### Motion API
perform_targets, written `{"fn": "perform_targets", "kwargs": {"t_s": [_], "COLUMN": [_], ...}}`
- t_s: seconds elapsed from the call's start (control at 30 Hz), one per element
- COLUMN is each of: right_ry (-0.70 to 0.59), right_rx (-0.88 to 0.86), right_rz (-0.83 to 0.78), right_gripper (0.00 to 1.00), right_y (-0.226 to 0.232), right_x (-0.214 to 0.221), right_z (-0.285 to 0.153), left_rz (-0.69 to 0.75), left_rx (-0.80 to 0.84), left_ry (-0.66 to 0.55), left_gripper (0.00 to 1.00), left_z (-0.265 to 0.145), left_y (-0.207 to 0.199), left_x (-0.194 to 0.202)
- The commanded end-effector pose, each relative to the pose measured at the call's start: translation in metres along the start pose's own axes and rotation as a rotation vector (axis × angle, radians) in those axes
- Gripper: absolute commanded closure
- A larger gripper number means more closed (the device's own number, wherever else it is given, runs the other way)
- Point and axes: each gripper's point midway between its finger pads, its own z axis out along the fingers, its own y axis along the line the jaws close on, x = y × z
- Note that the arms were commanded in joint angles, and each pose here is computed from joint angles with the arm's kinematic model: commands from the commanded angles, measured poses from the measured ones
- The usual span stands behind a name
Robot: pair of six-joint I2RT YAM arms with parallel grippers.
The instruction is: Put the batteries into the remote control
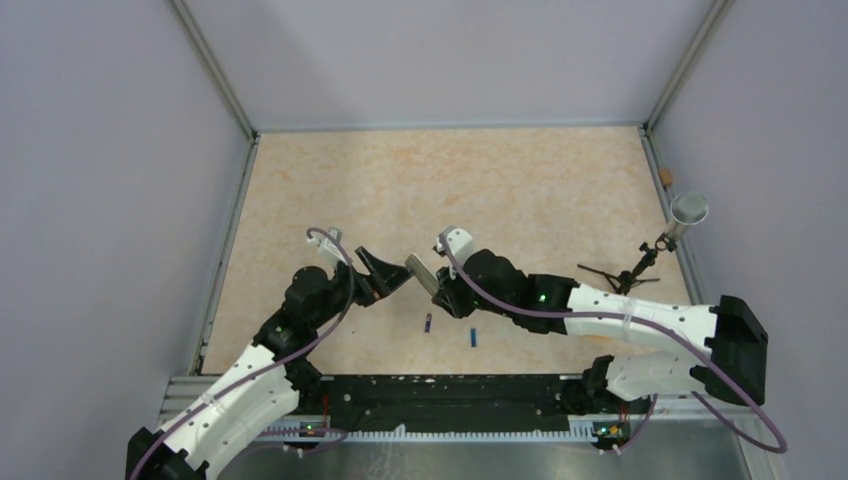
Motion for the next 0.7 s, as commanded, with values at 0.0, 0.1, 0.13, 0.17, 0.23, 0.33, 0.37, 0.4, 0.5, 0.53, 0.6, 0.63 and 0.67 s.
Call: {"fn": "perform_targets", "kwargs": {"t_s": [0.0,0.1,0.13,0.17,0.23,0.33,0.37,0.4,0.5,0.53,0.6,0.63,0.67], "right_ry": [-0.001,0.012,0.013,0.019,0.036,0.058,0.062,0.063,0.068,0.067,0.081,0.088,0.095], "right_rx": [-0.065,-0.098,-0.101,-0.117,-0.136,-0.185,-0.200,-0.219,-0.286,-0.300,-0.334,-0.358,-0.386], "right_rz": [0.015,0.027,0.030,0.034,0.056,0.090,0.095,0.096,0.106,0.118,0.154,0.169,0.183], "right_gripper": [1.00,1.00,1.00,1.00,1.00,1.00,1.00,1.00,1.00,1.00,1.00,1.00,1.00], "right_y": [-0.003,-0.005,-0.007,-0.007,-0.011,-0.014,-0.014,-0.013,-0.006,-0.006,-0.006,-0.004,-0.001], "right_x": [-0.007,-0.005,-0.005,-0.005,-0.002,0.002,0.004,0.005,0.008,0.009,0.015,0.017,0.020], "right_z": [-0.014,-0.021,-0.025,-0.027,-0.033,-0.040,-0.042,-0.046,-0.056,-0.058,-0.061,-0.063,-0.065], "left_rz": [0.109,0.141,0.150,0.161,0.178,0.196,0.198,0.201,0.211,0.217,0.234,0.242,0.253], "left_rx": [0.030,0.027,0.032,0.039,0.057,0.081,0.088,0.101,0.159,0.178,0.205,0.215,0.231], "left_ry": [0.010,0.016,0.026,0.038,0.061,0.096,0.106,0.119,0.169,0.184,0.209,0.221,0.233], "left_gripper": [0.01,0.01,0.01,0.01,0.01,0.01,0.01,0.01,0.01,0.01,0.01,0.01,0.01], "left_z": [-0.002,-0.002,-0.002,-0.002,-0.001,0.000,0.000,0.000,0.000,-0.001,-0.002,-0.002,-0.004], "left_y": [-0.002,0.001,0.001,0.000,-0.001,-0.004,-0.005,-0.007,-0.017,-0.019,-0.024,-0.027,-0.030], "left_x": [0.001,0.003,0.004,0.006,0.010,0.015,0.017,0.019,0.027,0.029,0.032,0.033,0.034]}}
